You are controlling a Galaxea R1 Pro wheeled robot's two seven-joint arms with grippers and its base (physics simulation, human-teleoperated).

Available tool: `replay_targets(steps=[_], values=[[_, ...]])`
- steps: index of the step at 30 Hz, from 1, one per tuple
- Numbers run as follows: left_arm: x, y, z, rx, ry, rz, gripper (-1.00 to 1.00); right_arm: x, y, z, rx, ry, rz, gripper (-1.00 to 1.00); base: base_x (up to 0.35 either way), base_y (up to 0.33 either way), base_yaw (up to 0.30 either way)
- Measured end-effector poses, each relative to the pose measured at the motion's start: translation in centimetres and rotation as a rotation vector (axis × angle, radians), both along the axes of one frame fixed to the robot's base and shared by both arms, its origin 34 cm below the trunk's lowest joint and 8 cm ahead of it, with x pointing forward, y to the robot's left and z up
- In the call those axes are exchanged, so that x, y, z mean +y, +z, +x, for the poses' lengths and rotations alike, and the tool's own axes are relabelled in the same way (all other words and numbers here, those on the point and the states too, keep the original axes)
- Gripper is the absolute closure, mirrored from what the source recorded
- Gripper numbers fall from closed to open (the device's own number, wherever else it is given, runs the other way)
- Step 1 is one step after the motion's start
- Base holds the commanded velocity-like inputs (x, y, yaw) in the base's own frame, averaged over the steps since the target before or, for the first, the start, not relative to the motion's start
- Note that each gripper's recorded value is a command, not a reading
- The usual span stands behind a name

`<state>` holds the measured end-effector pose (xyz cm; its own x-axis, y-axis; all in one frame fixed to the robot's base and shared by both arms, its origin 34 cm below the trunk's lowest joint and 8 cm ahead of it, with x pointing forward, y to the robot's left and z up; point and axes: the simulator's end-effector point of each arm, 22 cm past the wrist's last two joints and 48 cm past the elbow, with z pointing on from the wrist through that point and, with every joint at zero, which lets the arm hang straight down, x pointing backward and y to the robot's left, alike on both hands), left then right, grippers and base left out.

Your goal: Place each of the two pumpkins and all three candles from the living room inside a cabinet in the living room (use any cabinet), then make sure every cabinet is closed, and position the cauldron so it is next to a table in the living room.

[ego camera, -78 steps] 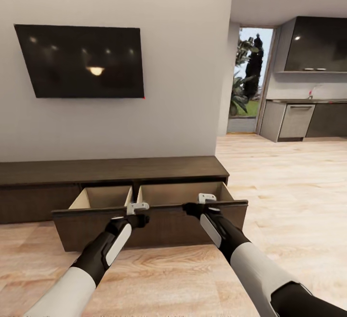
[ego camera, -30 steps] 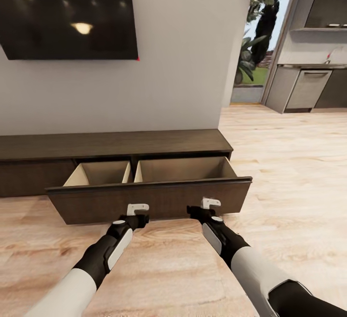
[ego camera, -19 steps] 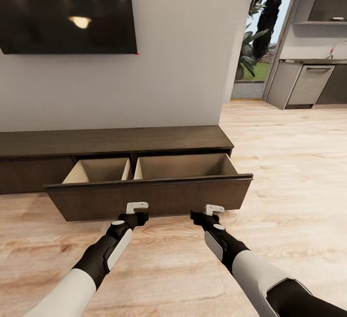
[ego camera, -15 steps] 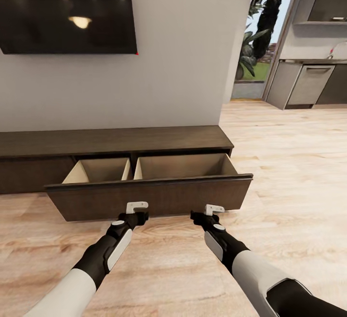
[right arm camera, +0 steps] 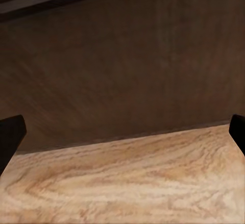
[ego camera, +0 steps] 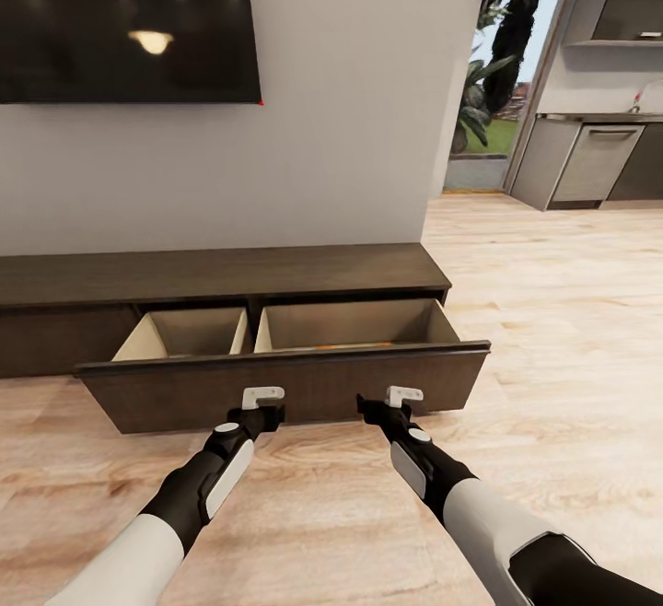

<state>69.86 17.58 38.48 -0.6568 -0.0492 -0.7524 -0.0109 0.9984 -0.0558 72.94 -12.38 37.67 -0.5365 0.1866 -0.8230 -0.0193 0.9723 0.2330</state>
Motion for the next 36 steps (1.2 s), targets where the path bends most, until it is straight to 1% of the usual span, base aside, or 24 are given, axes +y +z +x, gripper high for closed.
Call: replay_targets(steps=[13,20,24,27,36], values=[[-0.01,-0.01,0.00,0.000,0.000,-0.001,-1.00,0.06,0.08,0.06,-0.003,0.003,0.001,-1.00,0.002,0.000,0.000],[-0.07,-0.02,-0.01,0.001,-0.002,-0.005,-1.00,0.59,0.20,0.03,-0.008,0.024,0.015,-1.00,0.000,0.000,0.000],[-0.78,-0.19,-0.11,0.003,-0.040,-0.034,-1.00,0.68,0.22,0.02,-0.008,0.028,0.015,-1.00,0.000,0.000,0.000],[-0.80,-0.36,-0.20,0.005,-0.057,-0.042,-1.00,0.69,0.20,0.00,-0.008,0.029,0.015,-1.00,0.000,0.000,0.000],[-0.63,-0.45,-0.22,0.007,-0.062,-0.046,-1.00,0.62,0.09,-0.07,-0.006,0.029,0.013,-1.00,0.000,0.000,0.000]])
